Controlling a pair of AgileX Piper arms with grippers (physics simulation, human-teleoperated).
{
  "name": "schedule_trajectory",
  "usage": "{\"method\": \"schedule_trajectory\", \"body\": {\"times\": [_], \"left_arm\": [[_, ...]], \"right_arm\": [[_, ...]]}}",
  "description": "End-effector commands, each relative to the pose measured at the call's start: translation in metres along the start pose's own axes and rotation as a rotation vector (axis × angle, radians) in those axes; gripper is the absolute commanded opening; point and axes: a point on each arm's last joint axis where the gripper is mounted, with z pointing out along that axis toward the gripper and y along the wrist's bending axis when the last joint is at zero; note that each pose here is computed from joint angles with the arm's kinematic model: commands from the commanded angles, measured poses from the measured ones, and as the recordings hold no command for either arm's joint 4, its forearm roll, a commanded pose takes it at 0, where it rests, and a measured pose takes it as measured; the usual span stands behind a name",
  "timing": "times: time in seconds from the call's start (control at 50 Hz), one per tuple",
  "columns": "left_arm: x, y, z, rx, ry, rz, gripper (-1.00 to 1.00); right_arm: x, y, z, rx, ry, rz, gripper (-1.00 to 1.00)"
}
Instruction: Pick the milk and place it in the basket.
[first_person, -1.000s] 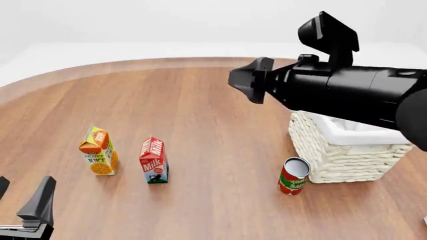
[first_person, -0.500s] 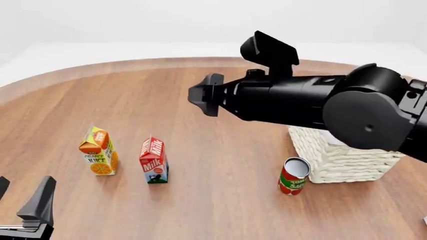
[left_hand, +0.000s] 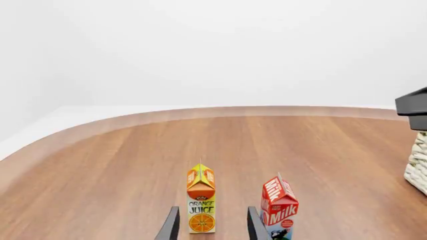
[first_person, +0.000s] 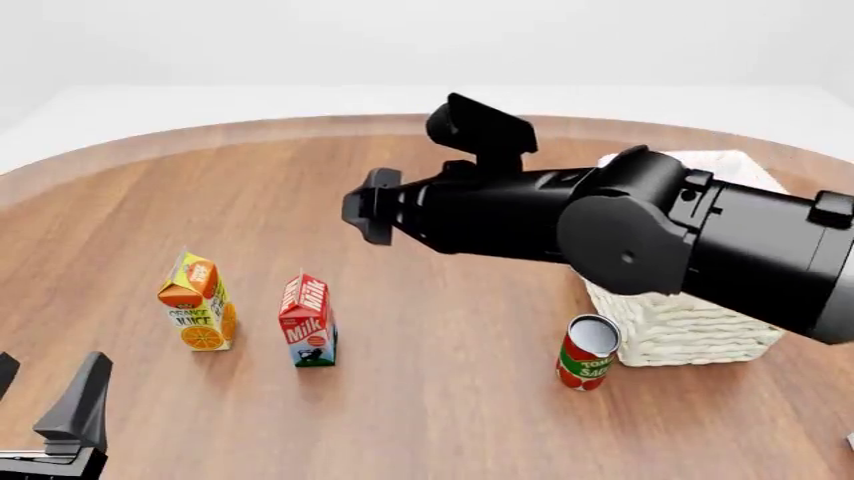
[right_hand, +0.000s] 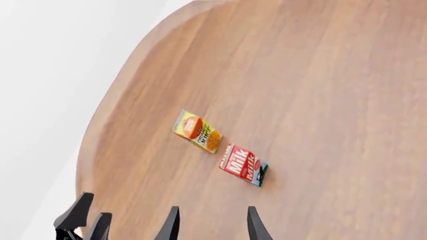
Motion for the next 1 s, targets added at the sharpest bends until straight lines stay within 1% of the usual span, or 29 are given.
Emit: {"method": "schedule_trajectory", "body": {"times": [0.02,0.3,0.5,0.6,0.62,0.68,0.7,1.0], "left_arm": [[0.000,0.000,0.000,0.000,0.000,0.000,1.00],[0.000,0.000,0.000,0.000,0.000,0.000,1.00],[0.000,0.000,0.000,0.000,0.000,0.000,1.00],[0.000,0.000,0.000,0.000,0.000,0.000,1.00],[0.000,0.000,0.000,0.000,0.000,0.000,1.00],[0.000,0.000,0.000,0.000,0.000,0.000,1.00],[0.000,0.000,0.000,0.000,0.000,0.000,1.00],[0.000,0.000,0.000,0.000,0.000,0.000,1.00]], "right_arm": [[-0.002,-0.007,0.015,0.021,0.001,0.025,1.00],[-0.011,-0.022,0.032,0.076,0.008,0.037,1.00],[-0.011,-0.029,0.049,0.098,0.019,0.051,1.00],[-0.008,-0.030,0.059,0.103,0.030,0.059,1.00],[-0.007,-0.031,0.068,0.104,0.035,0.065,1.00],[-0.006,-0.032,0.075,0.107,0.040,0.068,1.00],[0.015,-0.028,0.112,0.110,0.103,0.068,1.00],[0.018,-0.025,0.119,0.108,0.115,0.060,1.00]]}}
